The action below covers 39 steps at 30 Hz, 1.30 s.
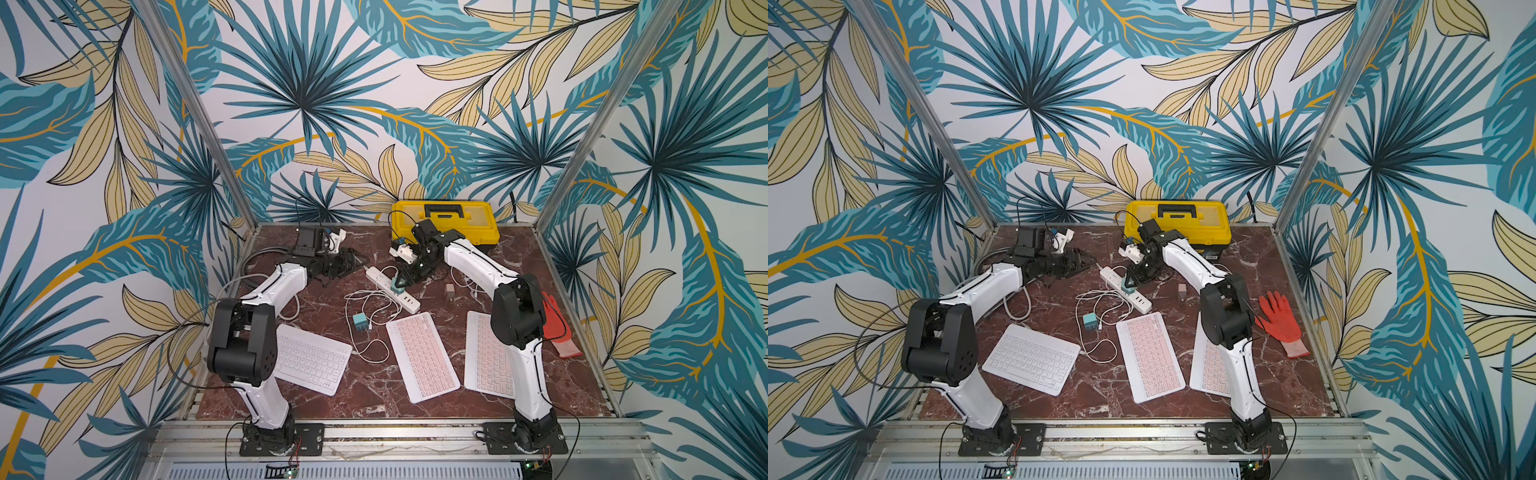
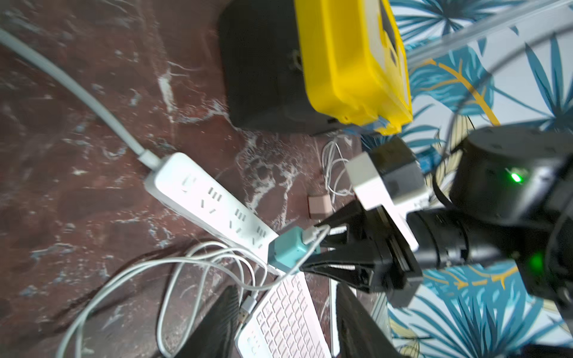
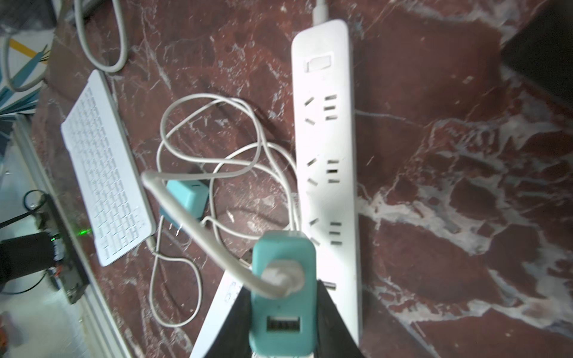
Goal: Unplug the wireless keyboard
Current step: Remove the power cord from the plug.
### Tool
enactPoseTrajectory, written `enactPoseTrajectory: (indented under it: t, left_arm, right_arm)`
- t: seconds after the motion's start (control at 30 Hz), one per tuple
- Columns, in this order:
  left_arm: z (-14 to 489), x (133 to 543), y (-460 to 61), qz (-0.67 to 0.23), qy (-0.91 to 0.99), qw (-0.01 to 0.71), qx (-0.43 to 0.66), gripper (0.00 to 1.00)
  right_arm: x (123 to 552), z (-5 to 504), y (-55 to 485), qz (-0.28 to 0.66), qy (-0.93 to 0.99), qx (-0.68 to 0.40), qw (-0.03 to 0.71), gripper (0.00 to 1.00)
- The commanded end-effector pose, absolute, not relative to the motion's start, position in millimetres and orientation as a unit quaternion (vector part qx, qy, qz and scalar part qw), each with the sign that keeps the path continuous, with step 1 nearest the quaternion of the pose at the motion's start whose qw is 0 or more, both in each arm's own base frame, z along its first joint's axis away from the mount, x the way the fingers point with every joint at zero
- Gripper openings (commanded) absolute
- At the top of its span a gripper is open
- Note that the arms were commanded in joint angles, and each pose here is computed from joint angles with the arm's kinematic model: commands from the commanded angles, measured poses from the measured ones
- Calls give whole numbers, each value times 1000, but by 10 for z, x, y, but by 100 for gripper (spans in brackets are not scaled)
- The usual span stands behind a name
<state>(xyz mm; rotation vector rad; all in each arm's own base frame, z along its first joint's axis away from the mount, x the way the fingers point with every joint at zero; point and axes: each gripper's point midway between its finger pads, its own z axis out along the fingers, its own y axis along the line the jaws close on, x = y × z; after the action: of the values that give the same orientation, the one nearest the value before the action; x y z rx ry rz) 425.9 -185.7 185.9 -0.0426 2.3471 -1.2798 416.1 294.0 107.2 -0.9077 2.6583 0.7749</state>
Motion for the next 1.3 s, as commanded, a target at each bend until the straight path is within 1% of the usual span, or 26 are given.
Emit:
enactPoseTrajectory:
  t: [0.0,0.1,0.27,0.4,0.53,0.6,0.63,0.67,0.93,1.27]
  left_arm:
    - [1922,3907,-2017,-504,835,213,56,53]
    - [1921,3703,-2090,-520,826,202,83,53]
    - [2053,3500,-2175,-558,794,196,141,54]
    - [2144,3424,-2247,-579,770,197,181,54]
    - [2059,3378,-2304,-584,762,192,204,54]
    - [2033,3343,-2339,-587,756,192,218,55]
    - [2044,3324,-2357,-590,750,193,228,60]
    - [2060,3306,-2382,-594,744,193,238,62]
    - [2152,3277,-2409,-592,717,227,289,59]
    - [2320,3235,-2588,-612,689,219,321,54]
  right_arm:
    - [3851,1381,3035,335,888,-303,80,22]
    - [3810,1551,3128,376,872,-300,90,22]
    - [3775,1837,3198,441,835,-313,105,23]
    - [3649,1963,3191,458,813,-346,96,23]
    - [3584,2024,3201,473,798,-362,90,23]
    - [3561,2067,3212,485,790,-365,89,23]
    - [3542,2104,3223,494,783,-368,88,23]
    - [3520,2132,3234,501,777,-370,87,24]
    - [3396,2216,3234,526,754,-388,72,24]
    - [3364,2181,3269,544,744,-383,58,24]
